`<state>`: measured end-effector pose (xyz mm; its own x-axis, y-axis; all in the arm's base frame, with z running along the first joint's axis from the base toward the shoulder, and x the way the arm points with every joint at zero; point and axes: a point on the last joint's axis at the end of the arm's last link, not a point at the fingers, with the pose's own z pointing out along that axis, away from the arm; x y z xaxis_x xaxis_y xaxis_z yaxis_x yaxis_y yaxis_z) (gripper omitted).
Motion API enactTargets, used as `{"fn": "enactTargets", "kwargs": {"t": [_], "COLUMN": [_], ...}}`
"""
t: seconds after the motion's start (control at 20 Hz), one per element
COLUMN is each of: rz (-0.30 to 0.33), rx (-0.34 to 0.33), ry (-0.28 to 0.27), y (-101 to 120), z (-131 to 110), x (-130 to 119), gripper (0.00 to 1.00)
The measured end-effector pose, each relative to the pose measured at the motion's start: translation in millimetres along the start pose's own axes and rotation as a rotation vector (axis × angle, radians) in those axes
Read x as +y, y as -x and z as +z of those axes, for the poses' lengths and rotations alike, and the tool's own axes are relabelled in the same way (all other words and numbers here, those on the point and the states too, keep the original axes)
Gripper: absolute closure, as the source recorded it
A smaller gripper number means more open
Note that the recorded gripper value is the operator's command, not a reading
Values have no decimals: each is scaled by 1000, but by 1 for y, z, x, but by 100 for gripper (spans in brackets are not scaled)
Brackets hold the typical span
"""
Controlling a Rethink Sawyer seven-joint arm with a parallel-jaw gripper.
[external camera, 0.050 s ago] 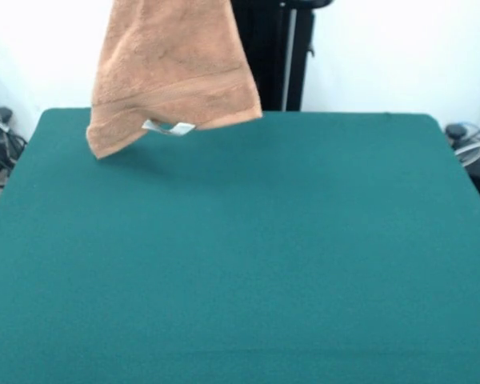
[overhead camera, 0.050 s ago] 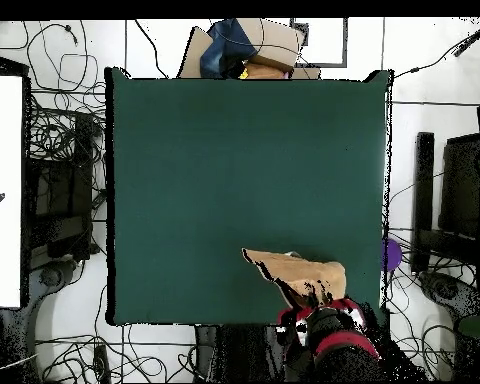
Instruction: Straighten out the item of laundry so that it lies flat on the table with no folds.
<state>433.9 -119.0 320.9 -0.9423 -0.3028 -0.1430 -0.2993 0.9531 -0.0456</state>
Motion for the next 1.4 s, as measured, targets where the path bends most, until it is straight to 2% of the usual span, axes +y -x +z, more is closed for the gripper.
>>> {"fn": "enactTargets", "kwargs": {"t": [0.4,0.7,0.85,1.05,1.2,1.25,1.4], "rz": [10,-67,-124,-161,-195,-226,-255], "rx": [10,45,67,73,73,74,72], "ry": [-3,-11,4,14,22,23,24], "y": [-7,6,23,39,58,72,88], "z": [3,-9,-20,-29,-37,-42,-47], "x": [-12,-17,-17,-18,-20,-21,-24], "gripper": [100,100,100,100,100,100,100]}}
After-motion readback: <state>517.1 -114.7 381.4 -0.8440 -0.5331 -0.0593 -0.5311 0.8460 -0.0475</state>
